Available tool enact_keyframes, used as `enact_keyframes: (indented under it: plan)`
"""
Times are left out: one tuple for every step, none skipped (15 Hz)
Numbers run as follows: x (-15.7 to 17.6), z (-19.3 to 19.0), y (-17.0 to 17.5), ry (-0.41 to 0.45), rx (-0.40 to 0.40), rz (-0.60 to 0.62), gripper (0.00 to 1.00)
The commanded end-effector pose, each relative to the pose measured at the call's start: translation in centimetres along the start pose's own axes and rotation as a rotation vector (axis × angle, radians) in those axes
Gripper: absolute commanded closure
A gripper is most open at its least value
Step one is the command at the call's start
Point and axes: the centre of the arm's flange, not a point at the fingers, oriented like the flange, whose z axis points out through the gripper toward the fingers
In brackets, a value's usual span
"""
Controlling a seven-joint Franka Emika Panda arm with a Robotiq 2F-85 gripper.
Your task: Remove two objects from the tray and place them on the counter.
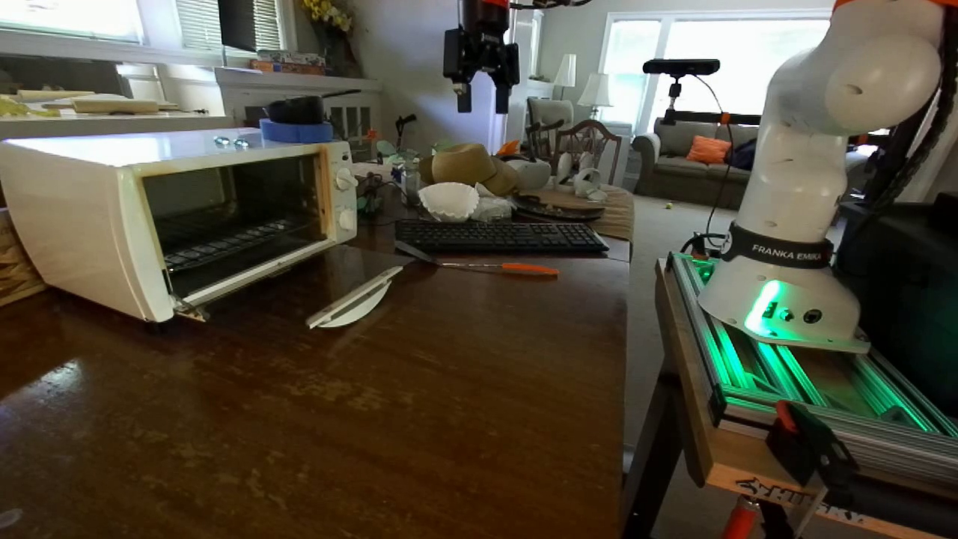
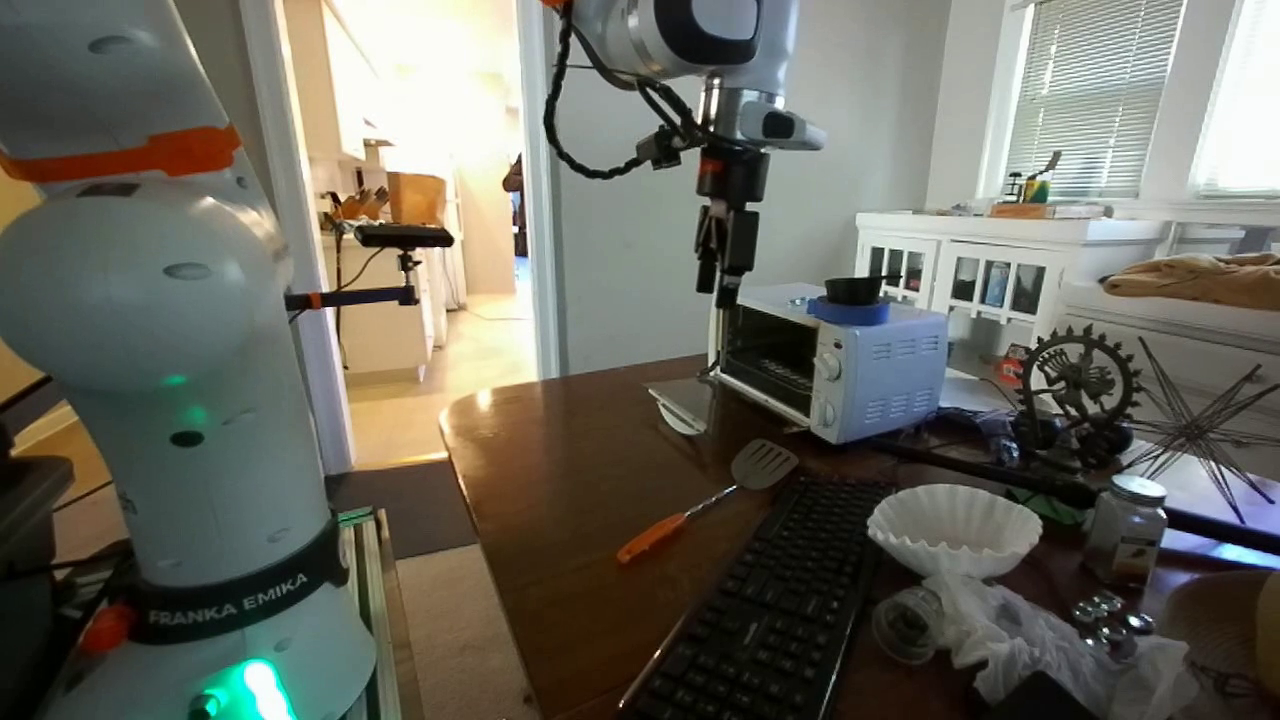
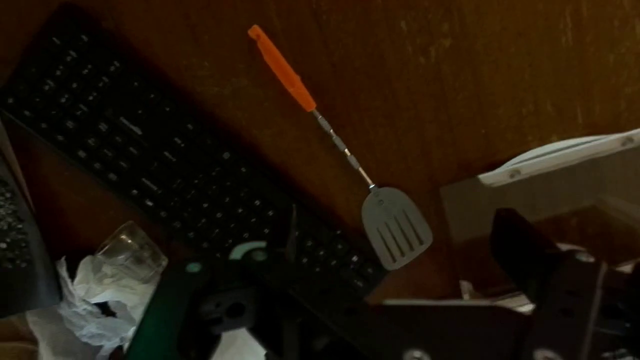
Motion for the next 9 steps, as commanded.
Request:
enact_keyframes:
  plan:
    - [1.4,-1.3,5.5,0.027,0.058,0.041,0.0]
    - [1.8,-1.2,7.1,0.039,0.072,0.056,0.0]
    - [2.1,-1.7,8.3,0.059,0.081,0.065,0.0]
    - [2.4,-1.7,9.9,0.067,0.083,0.077,0.0]
    - [2.5,-2.1,11.2,0.085,0.068,0.072,0.0]
    - [2.5,-2.3,12.5,0.101,0.051,0.058,0.0]
    - [2.6,-2.4,13.7,0.11,0.037,0.044,0.0]
    - [2.8,-2.4,15.5,0.115,-0.013,0.044,0.0]
    - [2.9,-2.4,16.9,0.126,-0.06,0.047,0.0]
